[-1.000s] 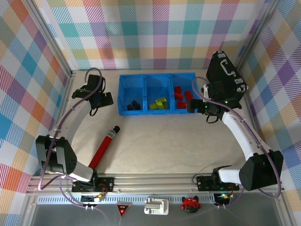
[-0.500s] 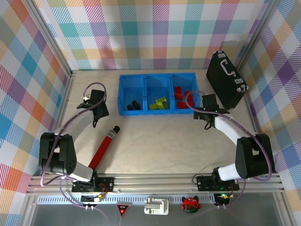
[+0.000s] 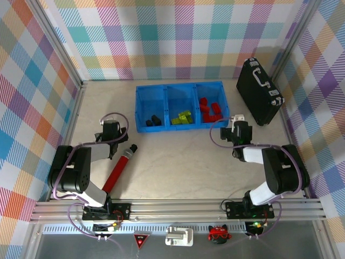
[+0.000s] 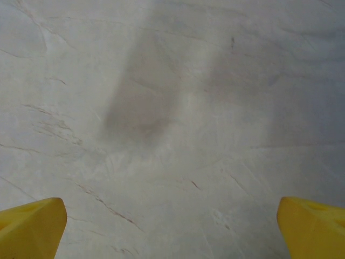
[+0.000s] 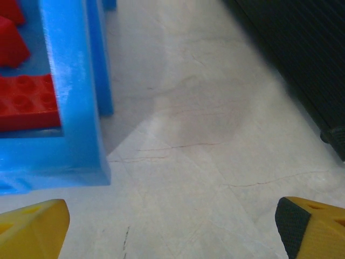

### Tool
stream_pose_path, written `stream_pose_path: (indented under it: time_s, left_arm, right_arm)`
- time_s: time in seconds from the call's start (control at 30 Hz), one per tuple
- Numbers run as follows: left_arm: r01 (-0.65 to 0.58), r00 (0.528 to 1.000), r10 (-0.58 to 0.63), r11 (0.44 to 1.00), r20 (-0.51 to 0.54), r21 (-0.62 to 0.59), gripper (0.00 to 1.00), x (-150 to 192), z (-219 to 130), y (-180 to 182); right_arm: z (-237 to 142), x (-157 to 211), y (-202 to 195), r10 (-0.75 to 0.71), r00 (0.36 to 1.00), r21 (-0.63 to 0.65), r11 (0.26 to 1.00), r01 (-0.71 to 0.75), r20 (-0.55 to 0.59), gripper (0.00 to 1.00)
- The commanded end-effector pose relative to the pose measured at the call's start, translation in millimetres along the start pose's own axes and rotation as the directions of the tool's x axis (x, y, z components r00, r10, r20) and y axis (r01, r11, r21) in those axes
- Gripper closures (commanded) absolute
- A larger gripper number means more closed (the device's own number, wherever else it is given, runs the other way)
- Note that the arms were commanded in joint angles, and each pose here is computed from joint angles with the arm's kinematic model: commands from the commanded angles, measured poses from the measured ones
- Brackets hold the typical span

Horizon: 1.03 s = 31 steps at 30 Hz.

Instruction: Sort the legos into containers by color

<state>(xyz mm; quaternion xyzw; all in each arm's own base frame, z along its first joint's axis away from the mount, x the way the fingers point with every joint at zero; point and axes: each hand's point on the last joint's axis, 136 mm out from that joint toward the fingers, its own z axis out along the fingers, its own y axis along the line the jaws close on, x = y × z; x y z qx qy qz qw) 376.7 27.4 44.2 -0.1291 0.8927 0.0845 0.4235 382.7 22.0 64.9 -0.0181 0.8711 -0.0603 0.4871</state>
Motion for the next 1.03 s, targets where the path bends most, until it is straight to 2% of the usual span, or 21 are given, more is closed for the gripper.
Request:
stream_pose_path:
  time_s: [0.0, 0.1, 0.2, 0.27, 0.3, 0.4, 1.0]
  left_arm:
    - [0.001, 0.97, -0.038, 0.988, 0.239, 0.153, 0.0, -52, -16, -21]
    - [-0.008, 0.937, -0.061, 0.981, 0.344, 0.195, 0.0, -42, -20, -22]
    - [-0.017, 0.954, -0.037, 0.984, 0.297, 0.177, 0.0, -39, -16, -24]
    - [-0.057, 0.957, 0.005, 0.984, 0.29, 0.171, 0.0, -39, -16, -32]
    - [-0.056, 0.954, 0.003, 0.984, 0.299, 0.169, 0.0, -40, -16, -32]
    - [-0.056, 0.955, 0.003, 0.984, 0.297, 0.169, 0.0, -39, -16, -32]
    - [-0.055, 0.954, 0.002, 0.984, 0.298, 0.17, 0.0, -39, -17, -32]
  right_arm:
    - [-15, -42, 11, 0.035, 0.979, -0.133, 0.991, -0.008, 0.201, 0.01]
    - [-15, -41, 12, 0.051, 0.979, -0.177, 0.984, -0.015, 0.199, 0.01]
    - [-15, -33, 12, 0.074, 0.975, -0.218, 0.975, -0.027, 0.21, 0.01]
    - [-9, -34, 4, 0.098, 0.966, -0.186, 0.981, -0.053, 0.24, 0.01]
    - [-4, -30, 1, 0.108, 0.979, -0.166, 0.983, -0.079, 0.174, 0.01]
    - [-1, -29, -8, 0.144, 0.977, -0.154, 0.981, -0.12, 0.157, 0.01]
    - [-2, -30, -5, 0.136, 0.976, -0.17, 0.98, -0.107, 0.168, 0.01]
